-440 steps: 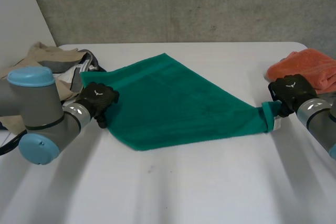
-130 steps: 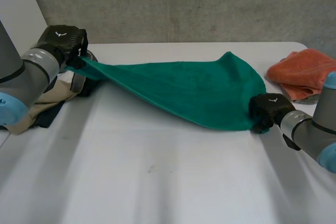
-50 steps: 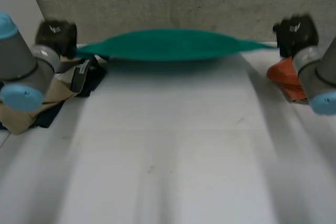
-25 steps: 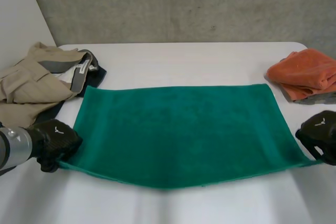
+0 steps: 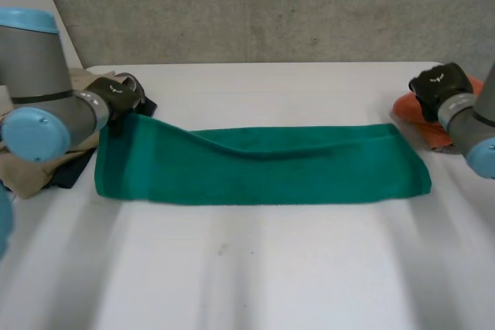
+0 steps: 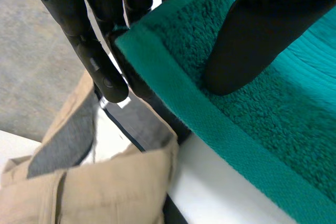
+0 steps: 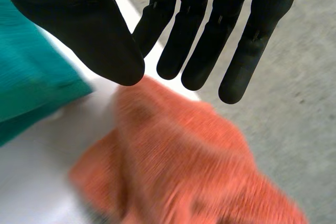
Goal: Fold the laundry.
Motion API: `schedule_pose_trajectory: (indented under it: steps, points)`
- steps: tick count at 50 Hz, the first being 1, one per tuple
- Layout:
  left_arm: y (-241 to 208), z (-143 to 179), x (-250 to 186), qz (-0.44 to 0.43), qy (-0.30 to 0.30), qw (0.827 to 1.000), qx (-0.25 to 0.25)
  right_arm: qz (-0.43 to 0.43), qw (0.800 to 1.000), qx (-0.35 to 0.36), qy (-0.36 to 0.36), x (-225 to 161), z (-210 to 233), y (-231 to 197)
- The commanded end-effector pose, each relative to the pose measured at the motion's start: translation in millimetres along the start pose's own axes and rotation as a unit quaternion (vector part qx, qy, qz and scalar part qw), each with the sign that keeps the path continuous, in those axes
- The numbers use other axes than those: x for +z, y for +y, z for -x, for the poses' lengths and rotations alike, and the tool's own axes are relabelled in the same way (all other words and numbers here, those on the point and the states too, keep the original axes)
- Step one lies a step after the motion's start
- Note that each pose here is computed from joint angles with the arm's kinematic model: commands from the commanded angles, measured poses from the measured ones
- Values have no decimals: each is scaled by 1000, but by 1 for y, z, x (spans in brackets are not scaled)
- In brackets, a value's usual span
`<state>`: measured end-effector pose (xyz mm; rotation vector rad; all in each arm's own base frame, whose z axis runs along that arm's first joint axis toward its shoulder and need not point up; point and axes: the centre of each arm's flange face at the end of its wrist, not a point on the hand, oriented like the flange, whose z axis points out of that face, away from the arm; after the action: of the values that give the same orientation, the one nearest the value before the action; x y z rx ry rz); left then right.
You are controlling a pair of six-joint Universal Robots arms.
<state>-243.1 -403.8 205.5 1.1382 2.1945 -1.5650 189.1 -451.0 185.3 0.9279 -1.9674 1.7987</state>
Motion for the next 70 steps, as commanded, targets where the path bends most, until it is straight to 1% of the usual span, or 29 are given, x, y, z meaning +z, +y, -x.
schedule_pose_trajectory:
  steps: [1,5,7,10,14,15,18,19,23,29,34,38,50,58,63,70]
  points:
    - [0,-3,33,-25,-36,999,2,-47,998,-15,43,38,14,6]
    - [4,-5,48,-29,-64,998,3,-56,996,-20,59,56,24,19]
    - [8,-8,50,-24,-63,998,3,-53,997,-17,61,60,25,24]
    - [7,-17,47,-18,-54,998,6,-44,998,7,52,58,28,26]
    - [0,-23,37,-22,-42,999,10,-28,996,79,31,43,17,12]
    - [-4,-20,33,-29,-45,999,7,-24,993,110,16,35,11,4]
    - [-10,-15,28,-42,-55,998,6,-28,988,152,-21,24,7,-6]
    - [-13,-10,25,-49,-62,997,5,-35,983,171,-52,19,7,-11]
    - [-17,-5,18,-61,-74,995,7,-40,977,190,-93,12,3,-12]
    - [-17,-1,10,-63,-77,995,6,-8,973,202,-108,13,-1,1]
    - [-17,-1,7,-61,-73,995,2,36,967,214,-137,15,11,20]
    - [-16,-2,7,-59,-71,996,-1,54,965,215,-143,19,17,32]
    - [-11,-7,11,-54,-66,996,-6,68,965,210,-141,28,29,50]
    - [-9,-7,12,-52,-65,997,-6,82,968,194,-139,29,36,59]
    - [-8,-6,13,-50,-65,997,-7,79,971,182,-134,29,35,59]
    - [-8,-7,14,-50,-65,997,-7,56,978,171,-107,35,31,51]
